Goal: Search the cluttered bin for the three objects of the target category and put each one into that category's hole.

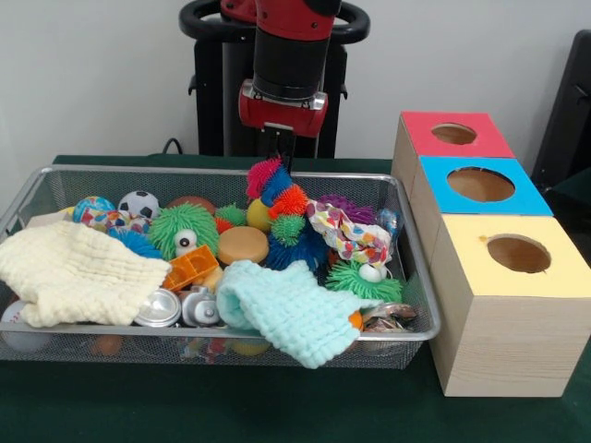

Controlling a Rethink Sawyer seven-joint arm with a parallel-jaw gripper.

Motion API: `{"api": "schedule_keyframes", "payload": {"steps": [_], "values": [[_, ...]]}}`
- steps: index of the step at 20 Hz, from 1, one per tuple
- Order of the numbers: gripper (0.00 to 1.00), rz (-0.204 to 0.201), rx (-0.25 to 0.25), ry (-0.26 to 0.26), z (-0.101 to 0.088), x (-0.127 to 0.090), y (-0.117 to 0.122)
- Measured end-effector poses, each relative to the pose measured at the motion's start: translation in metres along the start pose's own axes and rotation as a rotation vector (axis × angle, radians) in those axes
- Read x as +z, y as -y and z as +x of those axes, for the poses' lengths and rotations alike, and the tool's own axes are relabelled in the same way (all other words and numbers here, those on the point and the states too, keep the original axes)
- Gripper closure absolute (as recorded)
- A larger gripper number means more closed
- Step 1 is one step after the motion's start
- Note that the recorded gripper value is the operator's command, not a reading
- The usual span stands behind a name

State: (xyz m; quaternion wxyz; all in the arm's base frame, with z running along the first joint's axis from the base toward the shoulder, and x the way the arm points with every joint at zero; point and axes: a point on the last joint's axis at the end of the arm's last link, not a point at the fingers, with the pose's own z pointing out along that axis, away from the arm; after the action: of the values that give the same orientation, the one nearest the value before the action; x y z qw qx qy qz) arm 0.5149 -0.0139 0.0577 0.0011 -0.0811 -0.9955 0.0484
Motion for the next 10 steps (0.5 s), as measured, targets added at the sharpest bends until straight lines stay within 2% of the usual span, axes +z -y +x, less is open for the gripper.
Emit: {"api": "schedule_keyframes", "payload": {"steps": [10], "values": [[1.0, 0.01, -0.002, -0.015, 0.0039, -0.0016, 0.0009]]}}
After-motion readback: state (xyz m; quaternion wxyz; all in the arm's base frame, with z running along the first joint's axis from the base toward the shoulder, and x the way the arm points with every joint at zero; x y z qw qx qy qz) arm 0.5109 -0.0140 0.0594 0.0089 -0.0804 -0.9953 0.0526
